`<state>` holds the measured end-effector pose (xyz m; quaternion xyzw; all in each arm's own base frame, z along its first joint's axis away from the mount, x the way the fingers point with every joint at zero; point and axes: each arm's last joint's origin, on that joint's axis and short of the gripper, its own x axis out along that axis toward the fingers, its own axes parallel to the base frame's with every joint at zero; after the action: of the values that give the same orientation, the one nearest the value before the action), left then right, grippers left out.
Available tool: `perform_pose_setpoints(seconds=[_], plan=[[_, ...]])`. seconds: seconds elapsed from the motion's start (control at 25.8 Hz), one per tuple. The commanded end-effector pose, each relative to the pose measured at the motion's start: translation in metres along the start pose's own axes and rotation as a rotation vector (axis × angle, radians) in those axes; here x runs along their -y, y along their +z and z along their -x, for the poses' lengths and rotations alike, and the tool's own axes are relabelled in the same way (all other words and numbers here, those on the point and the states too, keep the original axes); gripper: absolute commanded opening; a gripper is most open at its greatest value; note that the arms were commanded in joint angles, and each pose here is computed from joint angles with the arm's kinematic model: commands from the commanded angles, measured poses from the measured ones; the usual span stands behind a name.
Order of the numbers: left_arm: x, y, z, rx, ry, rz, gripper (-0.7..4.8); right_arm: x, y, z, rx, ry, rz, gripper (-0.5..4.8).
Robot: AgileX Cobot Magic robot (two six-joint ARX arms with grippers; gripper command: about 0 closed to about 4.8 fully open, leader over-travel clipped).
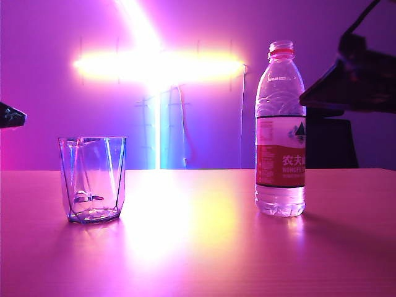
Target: Pick up the mineral water bottle on the table and pour water into the mug until it's half full.
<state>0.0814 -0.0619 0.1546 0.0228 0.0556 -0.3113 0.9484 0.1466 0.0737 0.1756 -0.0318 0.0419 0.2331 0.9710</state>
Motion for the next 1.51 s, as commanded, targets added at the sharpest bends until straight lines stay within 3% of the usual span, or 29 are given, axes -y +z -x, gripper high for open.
perform_pose_setpoints(seconds=[0.04, 0.5, 0.89, 1.2, 1.28, 1.51], plan=[[0.000, 0.003, 0.000, 0.016, 0.000, 0.003, -0.02, -0.001, 0.000, -0.014, 0.075, 0.020, 0.005, 4.79], [0.000, 0.003, 0.000, 0.016, 0.000, 0.003, -0.02, -0.001, -0.025, -0.054, 0.105, 0.012, -0.017, 4.79], [0.000, 0.003, 0.000, 0.016, 0.001, 0.003, -0.02, 0.004, -0.015, -0.093, 0.094, -0.074, -0.048, 4.79], [0.000, 0.003, 0.000, 0.017, 0.002, 0.003, -0.02, 0.004, -0.015, -0.112, 0.048, -0.065, -0.053, 4.79], [0.000, 0.003, 0.000, 0.016, 0.002, 0.003, -0.02, 0.004, -0.016, -0.111, 0.043, -0.065, -0.053, 3.95], [0.000, 0.005, 0.002, 0.047, 0.003, 0.004, -0.02, 0.004, -0.016, -0.111, 0.036, -0.065, -0.052, 3.26]])
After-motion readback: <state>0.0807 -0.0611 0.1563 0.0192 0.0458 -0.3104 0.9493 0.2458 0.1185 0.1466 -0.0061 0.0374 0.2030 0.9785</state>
